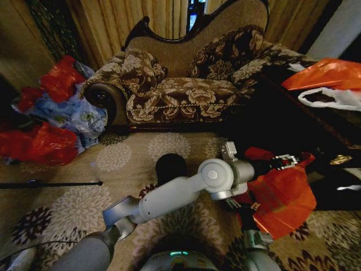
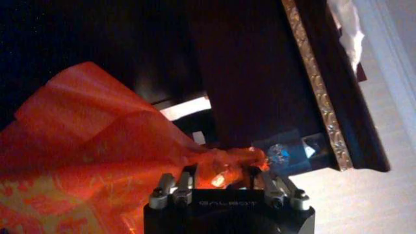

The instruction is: Place a garbage bag over the trash bin.

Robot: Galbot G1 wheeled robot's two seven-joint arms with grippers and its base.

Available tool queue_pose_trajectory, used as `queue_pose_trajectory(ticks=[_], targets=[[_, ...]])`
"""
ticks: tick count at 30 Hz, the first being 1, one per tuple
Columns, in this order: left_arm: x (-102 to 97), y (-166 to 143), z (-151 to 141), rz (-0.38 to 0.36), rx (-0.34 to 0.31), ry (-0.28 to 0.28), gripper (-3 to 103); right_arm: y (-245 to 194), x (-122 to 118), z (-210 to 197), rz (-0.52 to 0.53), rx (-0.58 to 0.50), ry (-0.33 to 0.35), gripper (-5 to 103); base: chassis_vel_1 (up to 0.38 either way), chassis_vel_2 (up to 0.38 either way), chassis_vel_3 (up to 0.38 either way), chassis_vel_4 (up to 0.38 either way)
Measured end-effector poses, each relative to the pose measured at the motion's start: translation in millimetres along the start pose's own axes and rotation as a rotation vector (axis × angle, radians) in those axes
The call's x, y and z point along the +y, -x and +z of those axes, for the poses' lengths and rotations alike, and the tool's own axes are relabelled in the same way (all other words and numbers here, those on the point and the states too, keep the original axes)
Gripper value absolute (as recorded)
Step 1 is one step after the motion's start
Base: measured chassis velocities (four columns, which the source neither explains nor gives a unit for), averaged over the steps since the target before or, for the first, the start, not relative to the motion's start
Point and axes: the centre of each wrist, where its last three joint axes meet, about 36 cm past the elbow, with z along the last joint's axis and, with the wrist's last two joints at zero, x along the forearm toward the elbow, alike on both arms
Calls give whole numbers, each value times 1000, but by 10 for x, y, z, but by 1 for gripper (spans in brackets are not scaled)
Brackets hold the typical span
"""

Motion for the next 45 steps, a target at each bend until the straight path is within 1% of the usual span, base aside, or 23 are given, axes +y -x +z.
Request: queue_pose_trajectory(ticks=[4,5,6,7,10,11,13,14,15,16,17,20,26,28,29,32,33,35,38,40,42,43,45], targets=[[20,37,13,-16,-2,-6,33,-1,0,1,3,1,2,100,0,0,0,0],[20,38,14,-17,-2,-6,33,1,-1,1,4,1,2,100,0,0,0,0],[20,38,15,-17,-2,-6,29,4,-1,3,4,0,2,100,0,0,0,0],[20,38,15,-17,-2,-6,29,4,-1,3,4,0,2,100,0,0,0,0],[21,33,14,-18,-3,-6,18,14,3,1,5,-1,2,100,0,0,0,0],[21,33,14,-18,-3,-6,18,14,3,1,5,-1,2,100,0,0,0,0],[28,34,10,-21,-5,-6,10,15,6,0,6,-2,3,100,0,0,0,0],[32,35,10,-22,-5,-7,10,15,7,-2,6,-2,3,100,0,0,0,0],[37,35,11,-23,-6,-8,6,13,7,-3,6,-2,3,100,0,0,0,0],[37,35,11,-23,-6,-8,6,13,7,-3,6,-2,3,100,0,0,0,0],[44,32,12,-24,-6,-9,2,11,5,-7,7,-3,2,100,0,0,0,0],[64,16,18,-30,-6,-9,0,3,-6,-19,8,-5,-1,100,0,0,0,0],[125,-68,34,-46,1,2,0,-13,-14,-35,12,-9,-2,100,0,0,0,0],[207,-175,61,-67,11,15,0,-29,-27,-35,15,-10,-3,100,0,0,0,0],[207,-175,61,-67,11,15,0,-29,-27,-35,15,-10,-3,100,0,0,0,0],[351,-352,85,-102,20,26,0,-63,-72,-26,19,-11,-12,100,0,0,0,0],[351,-352,85,-102,20,26,0,-63,-72,-26,19,-11,-12,100,0,0,0,0],[462,-464,91,-129,24,25,0,-114,-105,-11,14,-5,-15,100,0,0,0,0],[558,-588,62,-153,28,34,0,-206,-129,15,-14,0,-15,100,0,0,0,0],[581,-615,59,-159,29,35,0,-225,-132,21,-19,0,-15,100,0,0,0,0],[680,-721,47,-186,24,33,0,-322,-127,38,-46,-4,-6,100,0,0,0,0],[680,-721,47,-186,24,33,0,-322,-127,38,-46,-4,-6,100,0,0,0,0],[773,-822,48,-205,23,33,0,-408,-112,34,-74,-12,7,100,0,0,0,0]])
